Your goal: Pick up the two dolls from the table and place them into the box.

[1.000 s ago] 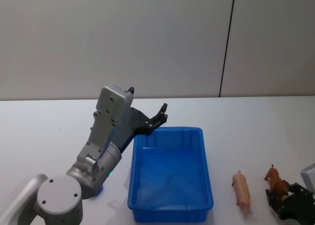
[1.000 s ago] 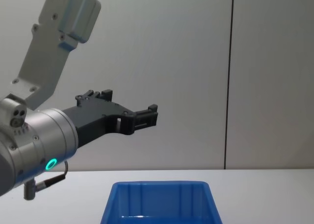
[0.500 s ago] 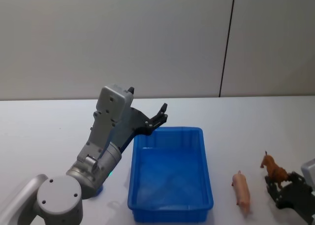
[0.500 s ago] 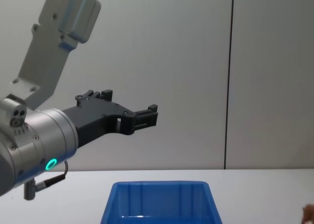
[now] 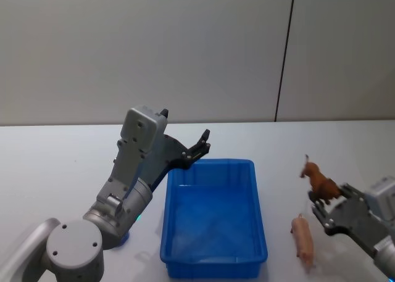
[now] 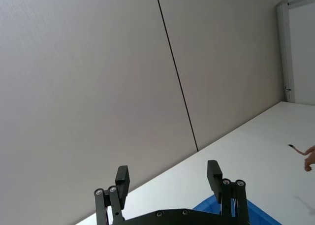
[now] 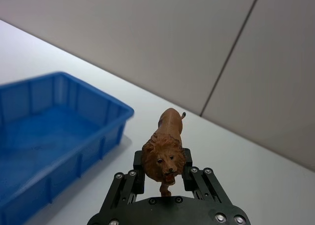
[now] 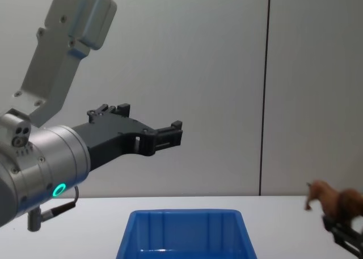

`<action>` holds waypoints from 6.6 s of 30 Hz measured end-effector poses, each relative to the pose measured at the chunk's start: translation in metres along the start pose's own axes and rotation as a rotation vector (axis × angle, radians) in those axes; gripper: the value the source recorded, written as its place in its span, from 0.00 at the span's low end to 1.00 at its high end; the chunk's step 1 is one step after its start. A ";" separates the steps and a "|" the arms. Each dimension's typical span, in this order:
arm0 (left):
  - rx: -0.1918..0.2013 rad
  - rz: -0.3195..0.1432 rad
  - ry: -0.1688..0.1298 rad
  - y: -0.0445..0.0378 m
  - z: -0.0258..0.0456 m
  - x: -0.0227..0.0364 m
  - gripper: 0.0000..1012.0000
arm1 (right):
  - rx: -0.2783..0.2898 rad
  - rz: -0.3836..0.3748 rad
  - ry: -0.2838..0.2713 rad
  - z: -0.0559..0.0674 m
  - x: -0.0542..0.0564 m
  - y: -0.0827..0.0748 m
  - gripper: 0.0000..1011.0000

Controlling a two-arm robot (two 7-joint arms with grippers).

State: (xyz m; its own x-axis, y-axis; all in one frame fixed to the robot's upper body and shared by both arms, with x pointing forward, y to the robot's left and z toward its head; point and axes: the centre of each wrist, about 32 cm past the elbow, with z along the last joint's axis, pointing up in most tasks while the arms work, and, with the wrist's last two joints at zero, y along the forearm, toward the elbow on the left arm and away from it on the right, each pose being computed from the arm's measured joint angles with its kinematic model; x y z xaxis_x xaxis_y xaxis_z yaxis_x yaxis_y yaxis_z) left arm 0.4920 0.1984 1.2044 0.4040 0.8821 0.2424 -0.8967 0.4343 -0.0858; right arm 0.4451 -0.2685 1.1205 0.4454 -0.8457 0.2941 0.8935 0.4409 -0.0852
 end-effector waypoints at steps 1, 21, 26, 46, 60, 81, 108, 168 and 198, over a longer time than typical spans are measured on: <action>0.000 0.000 0.000 0.0000 0.0000 0.0000 0.99 | 0.017 0.014 -0.006 0.004 0.000 0.003 0.41; 0.000 0.000 0.000 0.0000 0.0000 0.0000 0.99 | 0.136 0.265 -0.039 0.050 -0.026 0.053 0.41; 0.000 0.000 0.000 0.0000 0.0000 0.0000 0.99 | 0.117 0.314 -0.034 0.054 -0.035 0.063 0.49; 0.000 0.000 0.000 0.0000 0.0000 0.0000 0.99 | 0.073 0.323 -0.012 0.059 -0.039 0.074 0.99; 0.000 0.000 0.000 0.0000 0.0000 0.0000 0.99 | -0.008 0.234 0.035 0.043 -0.020 0.039 0.99; 0.000 0.000 0.000 0.0000 0.0000 0.0000 0.99 | -0.197 0.181 0.058 0.010 -0.002 0.002 0.99; 0.000 0.000 0.000 0.0000 0.0000 0.0000 0.99 | -0.316 0.184 0.085 -0.016 -0.008 0.002 0.70; 0.000 0.000 0.000 0.0000 0.0000 0.0000 0.99 | 0.046 0.332 -0.019 0.068 -0.028 0.083 0.87; 0.009 -0.001 -0.011 0.0021 0.0003 0.0005 0.99 | 0.021 0.226 0.034 0.044 0.016 0.043 0.99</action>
State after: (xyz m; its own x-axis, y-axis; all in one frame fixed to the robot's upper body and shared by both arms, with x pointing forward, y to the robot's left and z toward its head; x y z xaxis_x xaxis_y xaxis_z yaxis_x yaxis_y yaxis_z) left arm 0.4903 0.1997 1.2046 0.4029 0.8797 0.2527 -0.8979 0.4333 -0.0769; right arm 0.4878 -0.2500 1.1633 0.6358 -0.7344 0.2375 0.7698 0.6259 -0.1251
